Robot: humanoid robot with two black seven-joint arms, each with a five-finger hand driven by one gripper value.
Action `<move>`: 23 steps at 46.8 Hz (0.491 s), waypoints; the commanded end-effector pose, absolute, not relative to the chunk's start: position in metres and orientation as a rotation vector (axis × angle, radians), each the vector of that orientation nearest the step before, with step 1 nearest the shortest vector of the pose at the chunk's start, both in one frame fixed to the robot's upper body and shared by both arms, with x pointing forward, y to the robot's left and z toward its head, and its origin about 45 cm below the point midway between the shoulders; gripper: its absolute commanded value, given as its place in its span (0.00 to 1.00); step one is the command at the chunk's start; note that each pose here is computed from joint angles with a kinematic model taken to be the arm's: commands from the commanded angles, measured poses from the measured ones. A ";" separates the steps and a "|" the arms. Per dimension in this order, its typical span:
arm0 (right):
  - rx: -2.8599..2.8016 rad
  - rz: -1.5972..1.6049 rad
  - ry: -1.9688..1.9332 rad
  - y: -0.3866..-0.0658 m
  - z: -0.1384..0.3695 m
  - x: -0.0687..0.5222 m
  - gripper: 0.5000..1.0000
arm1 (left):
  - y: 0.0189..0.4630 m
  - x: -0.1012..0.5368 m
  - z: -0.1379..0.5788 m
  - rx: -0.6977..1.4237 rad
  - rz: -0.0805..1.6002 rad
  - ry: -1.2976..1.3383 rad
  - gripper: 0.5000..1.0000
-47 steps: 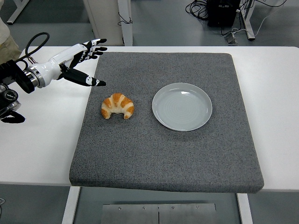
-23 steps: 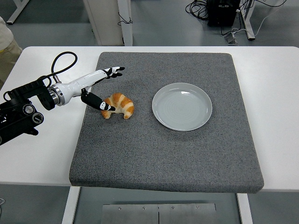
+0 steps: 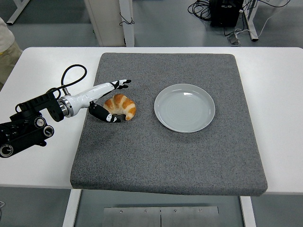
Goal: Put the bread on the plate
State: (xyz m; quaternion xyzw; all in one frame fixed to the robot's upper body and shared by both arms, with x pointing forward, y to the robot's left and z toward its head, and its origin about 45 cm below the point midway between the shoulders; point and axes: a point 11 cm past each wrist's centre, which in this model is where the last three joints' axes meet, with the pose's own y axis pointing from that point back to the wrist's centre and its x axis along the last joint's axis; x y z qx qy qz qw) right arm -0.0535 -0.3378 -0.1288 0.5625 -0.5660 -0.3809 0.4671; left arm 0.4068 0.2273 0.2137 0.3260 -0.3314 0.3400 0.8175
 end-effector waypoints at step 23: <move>1.380 -0.935 -1.390 -0.338 -0.129 -0.053 1.00 | 0.223 0.423 0.205 0.709 0.769 -0.717 0.93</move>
